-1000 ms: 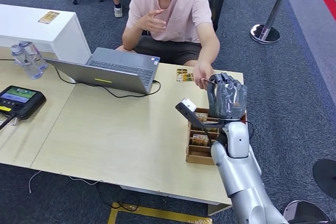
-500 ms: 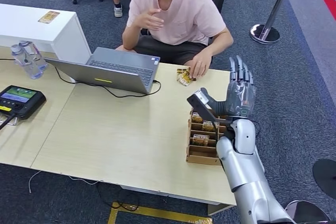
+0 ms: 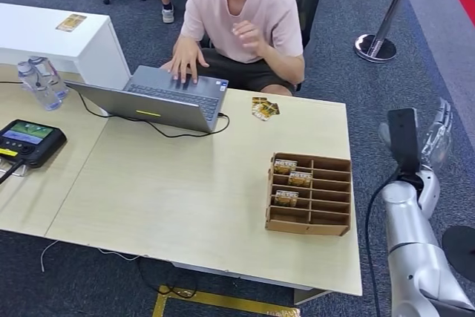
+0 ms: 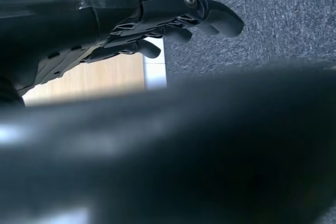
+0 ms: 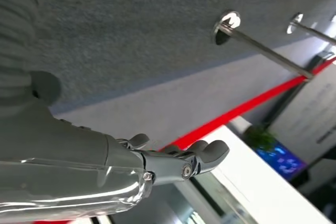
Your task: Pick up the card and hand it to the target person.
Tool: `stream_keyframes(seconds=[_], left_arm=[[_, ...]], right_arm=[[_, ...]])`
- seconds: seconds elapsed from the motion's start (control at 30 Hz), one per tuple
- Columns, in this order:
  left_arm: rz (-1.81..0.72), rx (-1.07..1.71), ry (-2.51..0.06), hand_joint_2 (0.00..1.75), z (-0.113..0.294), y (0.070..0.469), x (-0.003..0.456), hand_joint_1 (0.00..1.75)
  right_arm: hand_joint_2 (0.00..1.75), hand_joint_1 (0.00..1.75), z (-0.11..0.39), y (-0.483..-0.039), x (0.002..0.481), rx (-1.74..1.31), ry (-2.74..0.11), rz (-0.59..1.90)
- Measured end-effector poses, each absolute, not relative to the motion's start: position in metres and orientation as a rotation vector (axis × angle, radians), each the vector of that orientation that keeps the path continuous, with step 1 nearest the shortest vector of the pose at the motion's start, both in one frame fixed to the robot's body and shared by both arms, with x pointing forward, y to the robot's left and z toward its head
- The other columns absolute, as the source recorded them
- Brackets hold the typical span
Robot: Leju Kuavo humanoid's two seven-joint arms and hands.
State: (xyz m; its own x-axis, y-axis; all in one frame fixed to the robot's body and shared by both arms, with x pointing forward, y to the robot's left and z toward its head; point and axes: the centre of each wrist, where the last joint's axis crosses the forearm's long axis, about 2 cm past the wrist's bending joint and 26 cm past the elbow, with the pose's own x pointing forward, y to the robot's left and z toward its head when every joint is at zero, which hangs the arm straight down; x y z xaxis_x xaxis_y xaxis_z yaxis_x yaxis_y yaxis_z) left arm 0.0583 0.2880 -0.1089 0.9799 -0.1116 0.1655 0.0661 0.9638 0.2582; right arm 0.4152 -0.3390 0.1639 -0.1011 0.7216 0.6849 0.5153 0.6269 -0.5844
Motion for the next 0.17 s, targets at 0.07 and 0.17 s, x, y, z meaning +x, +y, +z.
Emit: stream_keyframes(seconds=[0.07,0.17], left_arm=[[-0.087,0.255,-0.176,0.0,-0.109,0.288,0.058,0.0],[-0.084,0.255,-0.173,0.0,-0.109,0.288,0.058,0.0]], right_arm=[[1.75,0.0,0.149,-0.366,0.404,-0.982,-1.718,0.174],[1.75,0.0,0.126,-0.391,0.386,-0.943,-1.67,0.1]])
